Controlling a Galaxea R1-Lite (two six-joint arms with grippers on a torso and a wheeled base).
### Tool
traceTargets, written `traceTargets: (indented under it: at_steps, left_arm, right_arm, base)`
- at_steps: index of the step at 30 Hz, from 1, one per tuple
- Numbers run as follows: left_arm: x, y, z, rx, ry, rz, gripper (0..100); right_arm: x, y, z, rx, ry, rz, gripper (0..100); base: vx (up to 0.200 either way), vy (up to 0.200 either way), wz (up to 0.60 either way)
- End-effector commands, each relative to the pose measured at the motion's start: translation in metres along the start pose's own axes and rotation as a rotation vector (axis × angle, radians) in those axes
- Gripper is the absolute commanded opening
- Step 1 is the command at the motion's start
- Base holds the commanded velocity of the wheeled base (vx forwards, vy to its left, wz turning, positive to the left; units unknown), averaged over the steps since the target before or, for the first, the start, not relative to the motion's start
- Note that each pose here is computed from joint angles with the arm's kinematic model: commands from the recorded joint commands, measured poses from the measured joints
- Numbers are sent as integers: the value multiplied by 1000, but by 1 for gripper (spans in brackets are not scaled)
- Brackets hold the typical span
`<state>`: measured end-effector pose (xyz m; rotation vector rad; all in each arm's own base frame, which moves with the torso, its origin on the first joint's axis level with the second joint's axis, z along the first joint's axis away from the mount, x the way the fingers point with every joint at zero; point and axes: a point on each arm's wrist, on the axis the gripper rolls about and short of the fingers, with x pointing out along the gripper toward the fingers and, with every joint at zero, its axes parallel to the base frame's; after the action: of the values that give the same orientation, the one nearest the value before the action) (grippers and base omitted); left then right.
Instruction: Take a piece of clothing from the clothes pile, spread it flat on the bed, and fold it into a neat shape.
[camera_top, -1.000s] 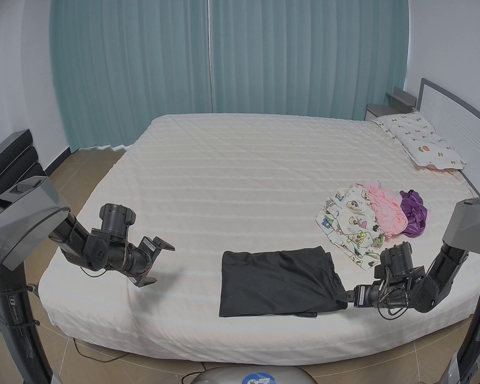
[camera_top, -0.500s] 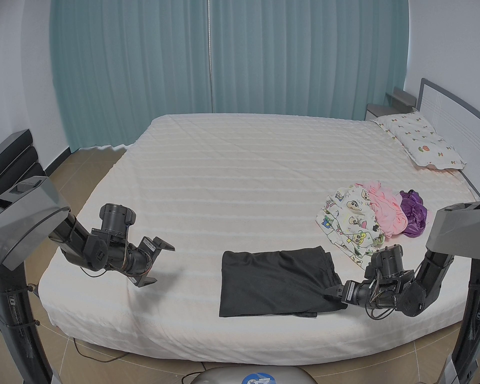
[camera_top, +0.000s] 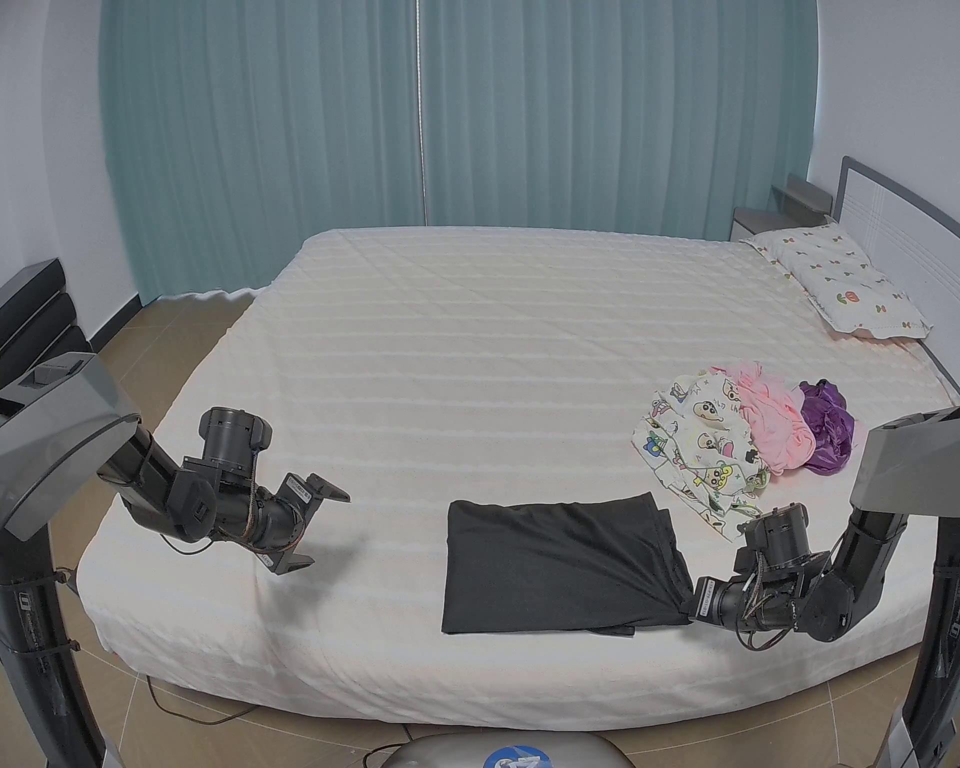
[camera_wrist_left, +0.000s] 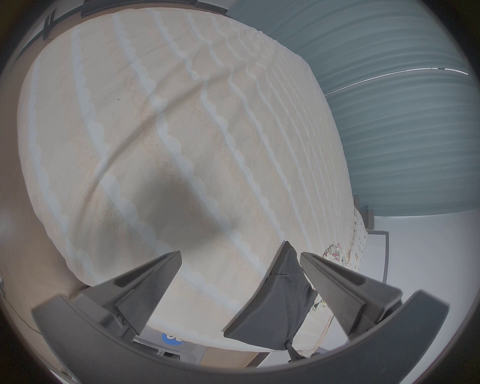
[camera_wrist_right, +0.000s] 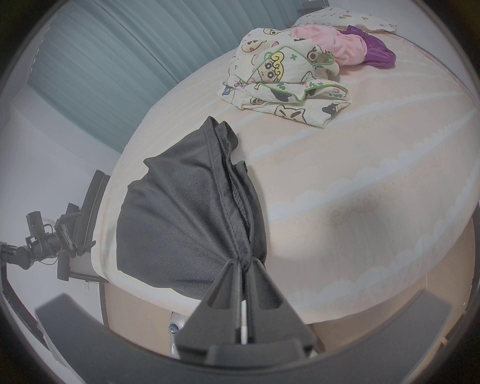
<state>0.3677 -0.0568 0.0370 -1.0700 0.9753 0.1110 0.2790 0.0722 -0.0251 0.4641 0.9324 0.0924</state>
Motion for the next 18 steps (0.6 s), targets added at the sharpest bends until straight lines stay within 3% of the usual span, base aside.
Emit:
traceTargets:
  at_steps: [1, 10, 13, 16, 18]
  left_arm:
    - [0, 0, 0, -1, 0, 1, 100]
    - [-1, 0, 0, -3, 0, 0, 100]
    - [0, 0, 0, -1, 1, 2, 100]
    - [0, 0, 0, 0, 1, 2, 100]
    - [0, 0, 0, -1, -1, 3, 100]
  right_arm:
    - [0, 1, 3, 2, -15, 6, 100]
    - [-10, 15, 37, -10, -219, 115, 100]
    - [-5, 15, 49, -4, -248, 119, 100]
    - [17, 17, 57, -6, -250, 121, 100]
    - [25, 19, 59, -8, -251, 124, 100]
  base:
    - [0, 0, 0]
    - [0, 0, 0]
    - [200, 0, 0]
    - [200, -200, 0]
    - [200, 0, 0]
